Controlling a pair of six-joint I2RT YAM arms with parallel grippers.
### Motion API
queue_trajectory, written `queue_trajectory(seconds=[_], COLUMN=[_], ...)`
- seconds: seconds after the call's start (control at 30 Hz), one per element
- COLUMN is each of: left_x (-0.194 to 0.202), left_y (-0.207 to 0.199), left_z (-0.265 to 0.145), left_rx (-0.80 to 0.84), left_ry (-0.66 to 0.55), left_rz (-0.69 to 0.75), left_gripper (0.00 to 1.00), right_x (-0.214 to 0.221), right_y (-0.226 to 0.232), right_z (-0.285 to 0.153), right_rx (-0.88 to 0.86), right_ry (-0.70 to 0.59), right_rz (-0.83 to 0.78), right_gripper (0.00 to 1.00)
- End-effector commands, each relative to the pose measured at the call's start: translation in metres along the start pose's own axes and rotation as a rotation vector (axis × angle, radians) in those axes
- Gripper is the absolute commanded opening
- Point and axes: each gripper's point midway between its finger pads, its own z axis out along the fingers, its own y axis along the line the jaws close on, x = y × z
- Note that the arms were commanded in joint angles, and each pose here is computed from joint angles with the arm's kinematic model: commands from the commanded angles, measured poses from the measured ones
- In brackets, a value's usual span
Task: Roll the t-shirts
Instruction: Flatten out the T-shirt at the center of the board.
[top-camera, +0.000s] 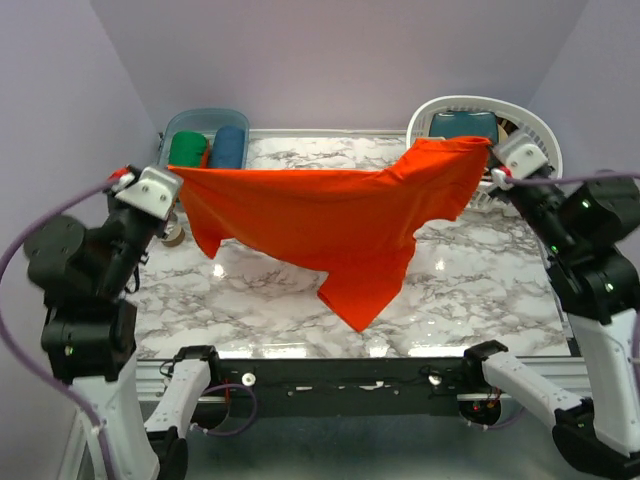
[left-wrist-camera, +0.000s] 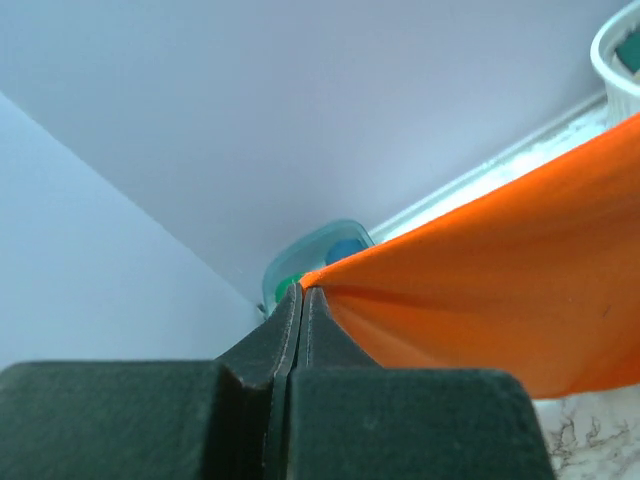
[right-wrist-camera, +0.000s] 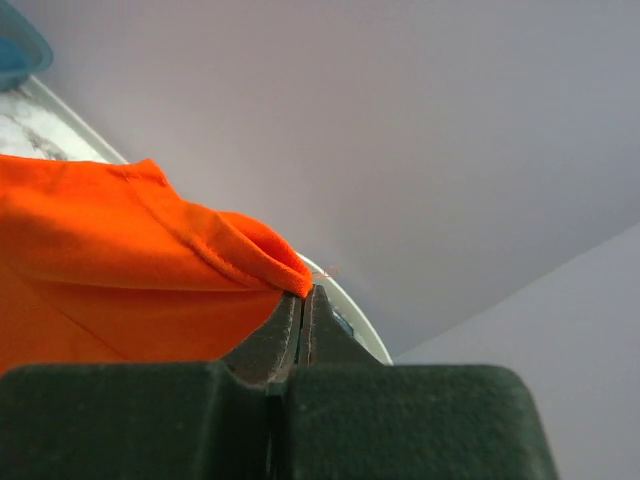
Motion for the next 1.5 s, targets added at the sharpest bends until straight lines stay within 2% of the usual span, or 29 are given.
queue_trajectory(seconds=[0.0,0.17,0.23,0.37,0.43,0.53,0.67,0.77,0.8,0.83,0.87,0.9,0.97,1.0,1.03,1.07,1.1,1.17,1.2,1.27,1.3,1.37,1.4,1.47], left_x=[-0.043,-0.079,-0.097,-0.128,-0.138,-0.142,-0.131,-0.093,-0.061,-0.049,-0.033,0.004,0.038,0.078,0.095,0.113,0.152,0.187,0.226,0.253,0.287,0.31,0.33,0.348], left_y=[-0.014,-0.024,-0.027,-0.031,-0.033,-0.031,-0.021,-0.022,-0.025,-0.033,-0.04,-0.053,-0.069,-0.083,-0.088,-0.096,-0.111,-0.12,-0.134,-0.137,-0.148,-0.147,-0.151,-0.141], left_z=[-0.076,-0.14,-0.166,-0.206,-0.218,-0.212,-0.178,-0.131,-0.104,-0.091,-0.079,-0.057,-0.038,-0.024,-0.017,-0.011,-0.003,0.008,0.012,0.028,0.032,0.047,0.052,0.066], left_rx=[-0.039,-0.091,-0.118,-0.173,-0.197,-0.209,-0.184,-0.103,-0.054,0.002,0.05,0.127,0.22,0.272,0.29,0.322,0.367,0.388,0.42,0.416,0.439,0.43,0.448,0.406], left_ry=[-0.078,-0.167,-0.214,-0.324,-0.359,-0.372,-0.331,-0.22,-0.138,-0.12,-0.088,-0.009,0.042,0.123,0.148,0.177,0.256,0.301,0.385,0.409,0.491,0.517,0.571,0.608], left_rz=[0.007,0.033,0.059,0.117,0.14,0.14,0.101,0.074,0.037,0.038,0.026,-0.019,-0.051,-0.102,-0.118,-0.126,-0.173,-0.179,-0.227,-0.237,-0.271,-0.265,-0.284,-0.264], left_gripper=[0.0,0.0,0.0,0.0,0.0,0.0,0.0,0.0,0.0,0.0,0.0,0.0,0.0,0.0,0.0,0.0,0.0,0.0,0.0,0.0,0.0,0.0,0.0,0.0], right_x=[-0.032,-0.078,-0.11,-0.15,-0.165,-0.169,-0.154,-0.12,-0.111,-0.082,-0.076,-0.061,-0.017,-0.002,0.012,0.046,0.061,0.101,0.125,0.15,0.181,0.195,0.203,0.228], right_y=[-0.013,-0.033,-0.048,-0.057,-0.049,-0.036,-0.028,-0.025,-0.023,-0.011,-0.007,0.001,0.028,0.038,0.047,0.07,0.083,0.122,0.143,0.175,0.204,0.224,0.231,0.25], right_z=[-0.075,-0.148,-0.185,-0.234,-0.245,-0.24,-0.202,-0.158,-0.147,-0.122,-0.111,-0.098,-0.062,-0.051,-0.041,-0.021,-0.012,0.007,0.02,0.039,0.048,0.067,0.077,0.101], right_rx=[0.053,0.105,0.149,0.198,0.181,0.166,0.132,0.093,0.079,0.035,0.01,-0.018,-0.116,-0.15,-0.177,-0.243,-0.285,-0.37,-0.422,-0.489,-0.554,-0.584,-0.591,-0.614], right_ry=[-0.063,-0.172,-0.268,-0.364,-0.404,-0.403,-0.371,-0.301,-0.287,-0.229,-0.233,-0.211,-0.137,-0.11,-0.085,-0.02,0.004,0.077,0.132,0.17,0.246,0.247,0.261,0.321], right_rz=[0.055,0.102,0.09,0.066,0.044,0.034,0.06,0.084,0.088,0.117,0.101,0.114,0.176,0.203,0.241,0.319,0.344,0.387,0.402,0.353,0.37,0.32,0.304,0.282], right_gripper=[0.01,0.01,0.01,0.01,0.01,0.01,0.01,0.01,0.01,0.01,0.01,0.01,0.01,0.01,0.01,0.01,0.01,0.01,0.01,0.01,0.01,0.01,0.01,0.01])
